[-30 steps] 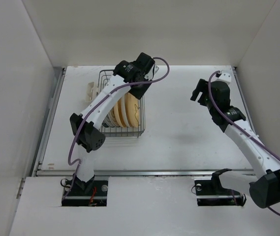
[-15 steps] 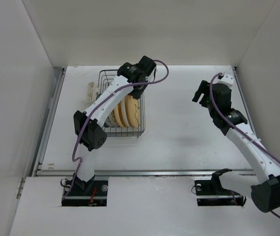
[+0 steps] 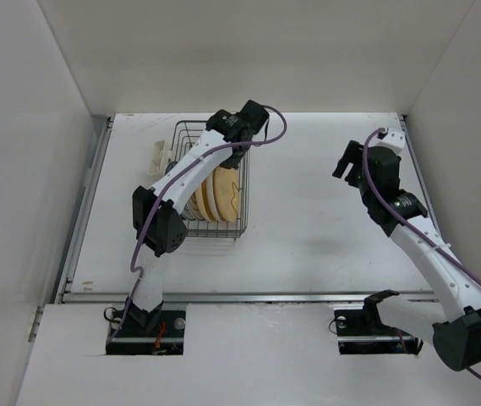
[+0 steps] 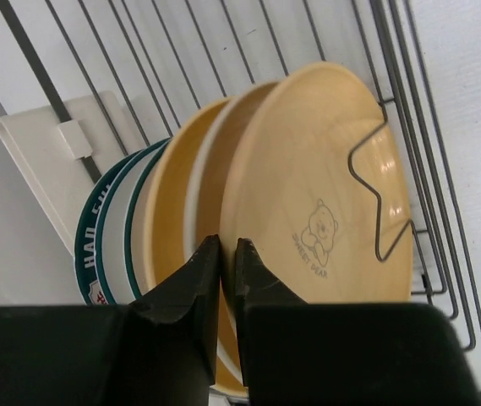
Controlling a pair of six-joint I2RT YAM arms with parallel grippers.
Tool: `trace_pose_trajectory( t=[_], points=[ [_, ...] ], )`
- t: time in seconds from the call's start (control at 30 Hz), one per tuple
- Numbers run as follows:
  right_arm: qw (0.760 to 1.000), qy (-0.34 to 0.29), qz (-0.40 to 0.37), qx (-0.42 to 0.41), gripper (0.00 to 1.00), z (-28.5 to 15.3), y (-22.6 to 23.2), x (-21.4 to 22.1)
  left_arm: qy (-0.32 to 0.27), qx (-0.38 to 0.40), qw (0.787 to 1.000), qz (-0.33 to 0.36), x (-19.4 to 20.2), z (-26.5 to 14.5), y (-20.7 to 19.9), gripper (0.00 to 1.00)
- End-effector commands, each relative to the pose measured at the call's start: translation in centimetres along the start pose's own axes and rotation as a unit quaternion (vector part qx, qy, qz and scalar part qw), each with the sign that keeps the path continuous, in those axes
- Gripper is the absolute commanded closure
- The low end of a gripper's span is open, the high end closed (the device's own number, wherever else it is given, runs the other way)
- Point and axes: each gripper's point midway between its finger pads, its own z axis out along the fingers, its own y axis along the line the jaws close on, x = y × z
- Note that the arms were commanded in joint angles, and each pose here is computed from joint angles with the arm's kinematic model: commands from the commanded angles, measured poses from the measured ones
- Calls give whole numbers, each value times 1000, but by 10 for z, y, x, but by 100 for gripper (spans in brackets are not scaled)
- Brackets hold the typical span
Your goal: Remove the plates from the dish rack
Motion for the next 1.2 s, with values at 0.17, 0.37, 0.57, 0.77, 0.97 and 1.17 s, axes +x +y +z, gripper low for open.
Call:
trace_pose_trajectory(
  t=[0.17, 0.37, 0.57, 0.77, 0.97, 1.17],
  points=[
    [1000, -14, 2, -5, 15, -6, 4, -7, -26, -18, 999, -8, -4, -28, 15, 100],
    [1000, -13, -4, -16, 15, -4, 13, -11, -122, -114, 985, -38, -40, -70, 55, 100],
    [997, -9, -26, -74, 15, -7, 38, -12, -197, -182, 961, -59, -66, -112, 85, 100],
    [977, 19, -48, -205, 13, -8, 87, 1, -234, -178, 952, -84, -75, -131, 90, 100],
    [938, 45, -39, -340, 0, -13, 143, 11, -300, -79, 942, -126, -88, -162, 77, 100],
    [920, 58, -29, -386, 0, -5, 172, 6, -273, 97, 950, -119, -80, -146, 41, 100]
  ],
)
